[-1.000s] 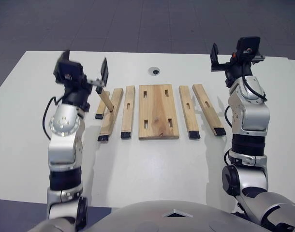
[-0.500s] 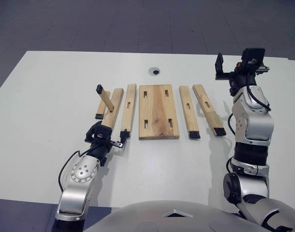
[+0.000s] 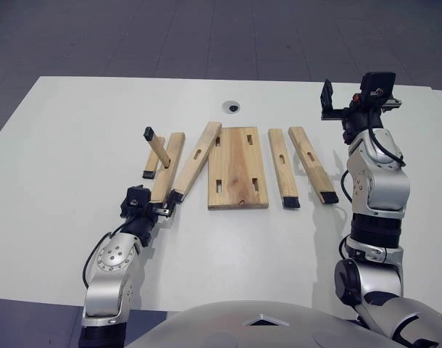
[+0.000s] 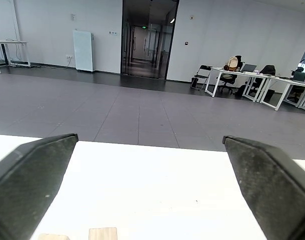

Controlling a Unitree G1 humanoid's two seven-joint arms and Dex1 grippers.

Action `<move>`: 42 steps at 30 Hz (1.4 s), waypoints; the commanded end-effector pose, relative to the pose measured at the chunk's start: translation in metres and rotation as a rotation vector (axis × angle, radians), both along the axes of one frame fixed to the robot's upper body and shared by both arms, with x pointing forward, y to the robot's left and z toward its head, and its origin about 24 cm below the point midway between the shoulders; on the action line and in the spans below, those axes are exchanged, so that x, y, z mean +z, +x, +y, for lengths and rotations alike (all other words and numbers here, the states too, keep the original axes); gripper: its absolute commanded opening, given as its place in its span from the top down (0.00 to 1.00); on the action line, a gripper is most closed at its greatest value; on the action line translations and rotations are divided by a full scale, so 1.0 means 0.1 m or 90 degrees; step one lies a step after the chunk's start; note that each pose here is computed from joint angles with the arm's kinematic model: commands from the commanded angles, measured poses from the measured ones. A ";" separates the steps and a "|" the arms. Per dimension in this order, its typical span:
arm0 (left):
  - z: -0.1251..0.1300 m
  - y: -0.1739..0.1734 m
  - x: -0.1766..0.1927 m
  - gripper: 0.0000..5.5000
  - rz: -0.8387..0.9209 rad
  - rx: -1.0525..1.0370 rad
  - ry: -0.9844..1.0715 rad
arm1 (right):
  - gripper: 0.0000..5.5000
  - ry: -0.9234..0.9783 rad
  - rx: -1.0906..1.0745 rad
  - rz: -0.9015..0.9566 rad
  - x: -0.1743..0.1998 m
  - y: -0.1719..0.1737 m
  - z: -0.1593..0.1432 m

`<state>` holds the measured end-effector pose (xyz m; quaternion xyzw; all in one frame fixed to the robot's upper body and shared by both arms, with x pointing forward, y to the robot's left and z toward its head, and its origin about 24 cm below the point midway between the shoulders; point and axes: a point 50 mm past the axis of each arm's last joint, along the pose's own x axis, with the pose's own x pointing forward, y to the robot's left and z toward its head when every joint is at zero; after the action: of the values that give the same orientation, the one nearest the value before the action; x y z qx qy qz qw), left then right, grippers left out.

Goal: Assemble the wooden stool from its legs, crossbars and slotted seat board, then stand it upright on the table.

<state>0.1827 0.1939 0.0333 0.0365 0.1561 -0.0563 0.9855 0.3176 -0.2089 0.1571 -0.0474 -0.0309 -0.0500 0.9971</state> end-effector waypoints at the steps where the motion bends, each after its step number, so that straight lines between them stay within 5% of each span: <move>1: 0.08 -0.05 -0.10 0.30 0.042 0.005 0.017 | 0.02 -0.001 0.004 -0.002 0.02 0.01 0.02; 13: 0.17 -0.11 -0.30 0.63 0.151 -0.016 -0.005 | 0.02 0.008 0.005 -0.011 0.04 0.00 0.06; 25: 0.20 0.17 -0.18 0.63 0.204 -0.020 -0.103 | 0.02 0.005 0.021 -0.025 0.14 0.09 0.11; 29: 0.14 0.25 -0.05 0.63 0.142 -0.030 -0.114 | 0.02 0.002 0.027 -0.026 0.15 0.10 0.12; 38: 0.20 0.47 0.87 0.63 -0.178 -0.055 -0.180 | 0.02 -0.011 0.043 -0.026 0.19 0.15 0.14; 42: 0.08 0.46 0.91 0.63 -0.181 -0.085 -0.177 | 0.02 -0.017 0.054 -0.024 0.20 0.17 0.18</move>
<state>0.2297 0.2081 0.1259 -0.0881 -0.0041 -0.1252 0.9882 0.3319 -0.1921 0.1719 -0.0518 -0.0475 -0.0146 0.9974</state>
